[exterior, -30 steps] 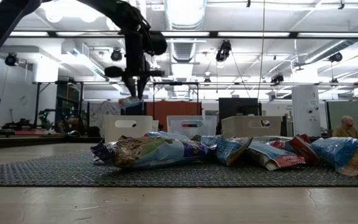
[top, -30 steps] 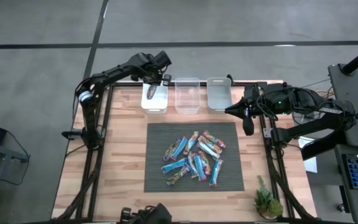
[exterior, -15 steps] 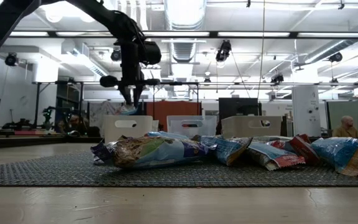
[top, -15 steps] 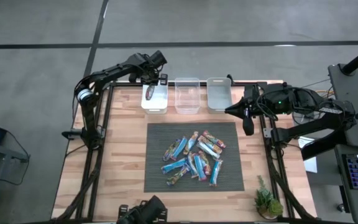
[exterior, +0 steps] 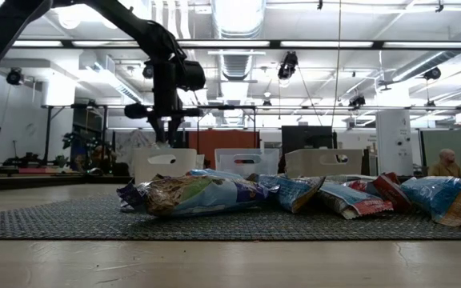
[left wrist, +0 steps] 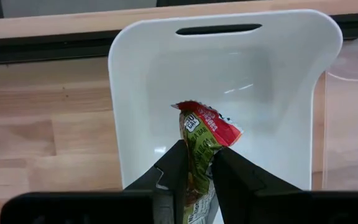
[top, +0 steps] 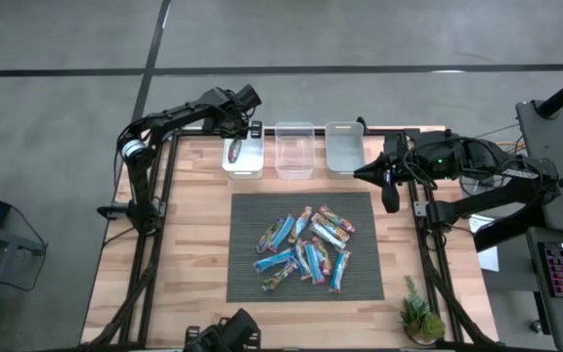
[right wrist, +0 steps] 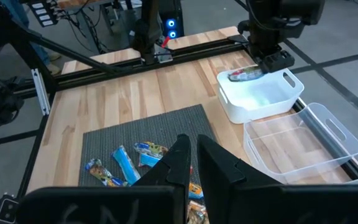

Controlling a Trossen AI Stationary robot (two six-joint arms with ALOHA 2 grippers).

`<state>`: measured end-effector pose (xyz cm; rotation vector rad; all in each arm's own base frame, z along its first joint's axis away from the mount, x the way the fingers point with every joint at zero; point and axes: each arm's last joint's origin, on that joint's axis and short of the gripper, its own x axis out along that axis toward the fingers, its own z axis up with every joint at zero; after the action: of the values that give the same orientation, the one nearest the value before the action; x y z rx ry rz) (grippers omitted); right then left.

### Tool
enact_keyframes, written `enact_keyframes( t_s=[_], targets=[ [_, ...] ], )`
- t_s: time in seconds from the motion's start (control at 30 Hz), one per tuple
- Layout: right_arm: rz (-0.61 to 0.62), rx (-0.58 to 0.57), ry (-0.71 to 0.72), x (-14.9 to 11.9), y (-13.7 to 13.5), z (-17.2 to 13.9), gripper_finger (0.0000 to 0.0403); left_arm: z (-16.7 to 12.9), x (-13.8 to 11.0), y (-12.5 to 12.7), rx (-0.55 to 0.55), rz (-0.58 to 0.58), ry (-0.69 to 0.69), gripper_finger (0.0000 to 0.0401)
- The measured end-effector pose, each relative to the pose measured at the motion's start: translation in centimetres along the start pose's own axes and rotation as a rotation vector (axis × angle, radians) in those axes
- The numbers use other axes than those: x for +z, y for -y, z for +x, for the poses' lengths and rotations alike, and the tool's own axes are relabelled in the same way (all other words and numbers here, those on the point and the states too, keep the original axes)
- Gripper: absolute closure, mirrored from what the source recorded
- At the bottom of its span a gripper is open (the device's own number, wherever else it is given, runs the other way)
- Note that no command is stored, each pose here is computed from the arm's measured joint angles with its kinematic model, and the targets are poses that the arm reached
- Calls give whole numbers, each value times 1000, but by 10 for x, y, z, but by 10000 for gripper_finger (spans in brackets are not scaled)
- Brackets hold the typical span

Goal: Pick and place Granola Bars by type
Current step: Put the red granola bar into the white bin

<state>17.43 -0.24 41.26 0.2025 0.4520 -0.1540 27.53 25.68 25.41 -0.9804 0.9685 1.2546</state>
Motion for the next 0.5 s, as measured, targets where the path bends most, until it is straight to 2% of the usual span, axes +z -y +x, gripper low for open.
enact_keyframes(
  t_s=[0.5],
  targets=[
    [0,0,0,0,0,0,380,0,0,0,-9,0,-8,348]
  ],
)
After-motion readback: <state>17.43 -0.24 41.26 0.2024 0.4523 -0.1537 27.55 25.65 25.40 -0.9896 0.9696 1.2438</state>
